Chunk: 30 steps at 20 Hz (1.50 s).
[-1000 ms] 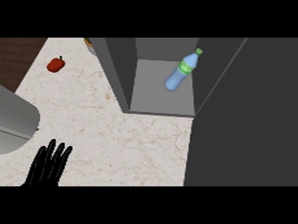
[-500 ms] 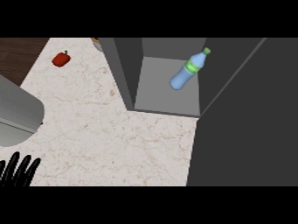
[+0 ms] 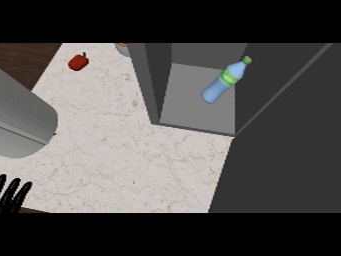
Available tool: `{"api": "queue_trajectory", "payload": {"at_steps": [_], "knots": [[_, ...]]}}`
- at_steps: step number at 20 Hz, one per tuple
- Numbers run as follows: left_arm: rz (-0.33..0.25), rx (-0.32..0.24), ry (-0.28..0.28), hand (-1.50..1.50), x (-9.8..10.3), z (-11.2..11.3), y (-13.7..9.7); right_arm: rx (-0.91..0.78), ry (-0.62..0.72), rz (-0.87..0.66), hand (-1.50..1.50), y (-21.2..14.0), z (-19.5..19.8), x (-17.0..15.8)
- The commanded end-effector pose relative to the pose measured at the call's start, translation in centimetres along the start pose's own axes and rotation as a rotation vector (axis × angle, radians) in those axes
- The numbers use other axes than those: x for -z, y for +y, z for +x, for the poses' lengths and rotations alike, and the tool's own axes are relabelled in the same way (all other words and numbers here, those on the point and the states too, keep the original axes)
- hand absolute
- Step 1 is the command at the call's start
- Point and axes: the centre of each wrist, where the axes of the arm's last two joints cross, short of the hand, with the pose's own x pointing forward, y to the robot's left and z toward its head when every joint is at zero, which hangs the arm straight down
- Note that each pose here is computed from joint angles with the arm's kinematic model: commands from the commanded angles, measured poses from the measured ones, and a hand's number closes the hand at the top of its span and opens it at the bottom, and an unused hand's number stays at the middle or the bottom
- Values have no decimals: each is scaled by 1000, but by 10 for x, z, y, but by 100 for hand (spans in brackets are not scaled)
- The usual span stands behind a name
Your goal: Pick up the bottled water, place it into the cabinet and close the cabinet
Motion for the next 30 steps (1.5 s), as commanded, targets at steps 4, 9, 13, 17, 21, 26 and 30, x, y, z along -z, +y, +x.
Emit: {"api": "queue_trajectory", "payload": {"at_steps": [4,9,13,17,21,26,30], "knots": [[-32,9,-19,-150,6,12,10,61,77,74,150,11,-10,23],[-35,7,-10,-150,8,14,14,85,94,25,150,5,-18,30],[-37,10,-34,-150,13,20,15,144,88,-21,150,4,-25,33],[-47,32,-33,-150,14,26,24,238,88,-63,150,1,-35,41],[-54,26,-36,-150,18,30,26,337,98,-84,150,-8,-51,57],[-40,12,-17,-150,17,34,30,385,140,-102,150,-40,-78,87],[-6,15,-11,-150,6,37,36,358,167,-235,150,-69,-84,112]]}}
